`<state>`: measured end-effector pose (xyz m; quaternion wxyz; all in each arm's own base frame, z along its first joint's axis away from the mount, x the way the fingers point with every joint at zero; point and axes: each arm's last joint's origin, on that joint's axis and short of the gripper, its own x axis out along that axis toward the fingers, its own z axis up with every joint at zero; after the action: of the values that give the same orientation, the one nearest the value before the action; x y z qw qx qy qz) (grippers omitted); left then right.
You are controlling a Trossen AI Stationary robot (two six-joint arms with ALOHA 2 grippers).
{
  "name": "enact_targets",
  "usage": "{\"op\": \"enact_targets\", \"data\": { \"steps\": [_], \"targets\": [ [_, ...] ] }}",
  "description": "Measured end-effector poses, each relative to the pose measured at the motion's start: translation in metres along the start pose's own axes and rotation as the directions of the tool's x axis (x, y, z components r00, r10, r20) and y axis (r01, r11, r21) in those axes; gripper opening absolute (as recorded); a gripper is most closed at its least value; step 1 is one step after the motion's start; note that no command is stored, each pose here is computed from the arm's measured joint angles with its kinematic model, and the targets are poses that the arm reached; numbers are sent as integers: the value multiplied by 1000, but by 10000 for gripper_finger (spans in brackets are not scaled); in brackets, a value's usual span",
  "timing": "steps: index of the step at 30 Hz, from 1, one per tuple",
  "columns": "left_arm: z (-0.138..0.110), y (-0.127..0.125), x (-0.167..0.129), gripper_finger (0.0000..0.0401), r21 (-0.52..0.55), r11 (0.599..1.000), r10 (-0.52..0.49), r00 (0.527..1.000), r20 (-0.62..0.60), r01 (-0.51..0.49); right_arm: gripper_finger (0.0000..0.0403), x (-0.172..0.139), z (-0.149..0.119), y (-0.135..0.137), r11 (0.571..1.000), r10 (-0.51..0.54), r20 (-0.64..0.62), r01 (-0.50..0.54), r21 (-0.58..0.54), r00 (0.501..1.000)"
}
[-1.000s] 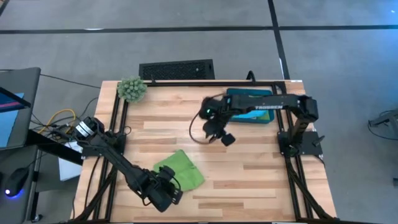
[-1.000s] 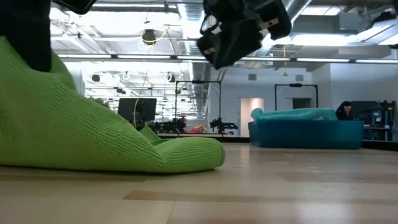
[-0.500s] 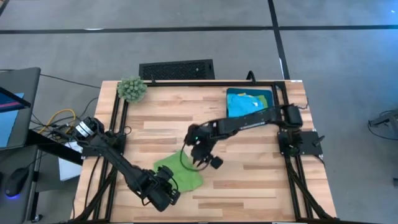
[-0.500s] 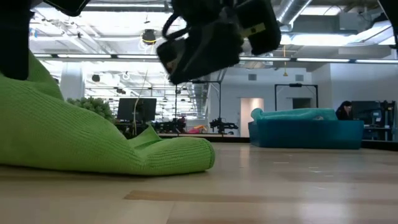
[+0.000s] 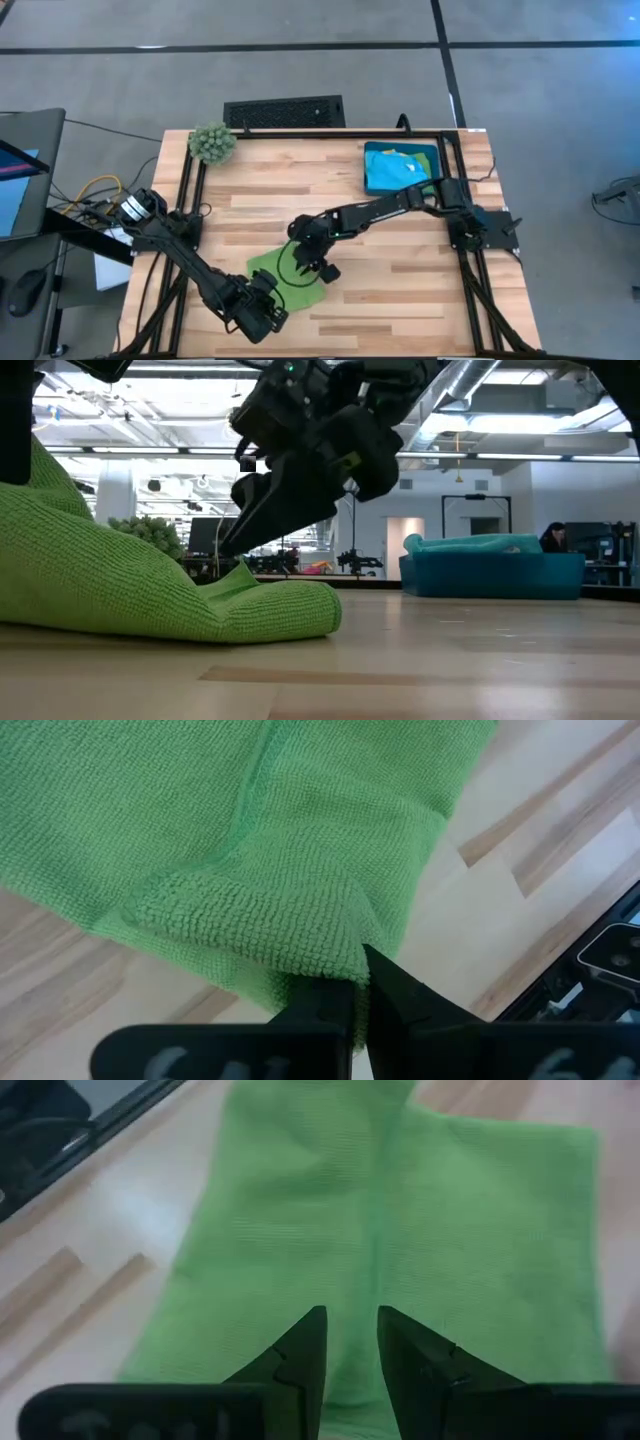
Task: Fold microfiber towels
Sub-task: Fold the green microfiber cloth
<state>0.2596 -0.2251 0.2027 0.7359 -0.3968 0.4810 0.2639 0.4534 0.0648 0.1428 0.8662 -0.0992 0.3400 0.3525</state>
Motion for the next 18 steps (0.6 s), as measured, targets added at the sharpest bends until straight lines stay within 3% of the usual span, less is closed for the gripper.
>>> {"op": "enact_targets", "data": {
  "steps": [9,13,18],
  "targets": [
    [0,0,0,0,-3,1000,-5,1000,-1,5,116,-12,-16,-21,993,-20,-43,25,117,999],
    [0,-1,0,0,-4,1000,-5,1000,-2,5,116,-7,-32,-22,981,90,-57,-78,179,994],
    [0,0,0,0,-2,1000,-3,1000,-3,3,116,2,-35,-19,979,117,-52,-106,176,992]
  ]
}}
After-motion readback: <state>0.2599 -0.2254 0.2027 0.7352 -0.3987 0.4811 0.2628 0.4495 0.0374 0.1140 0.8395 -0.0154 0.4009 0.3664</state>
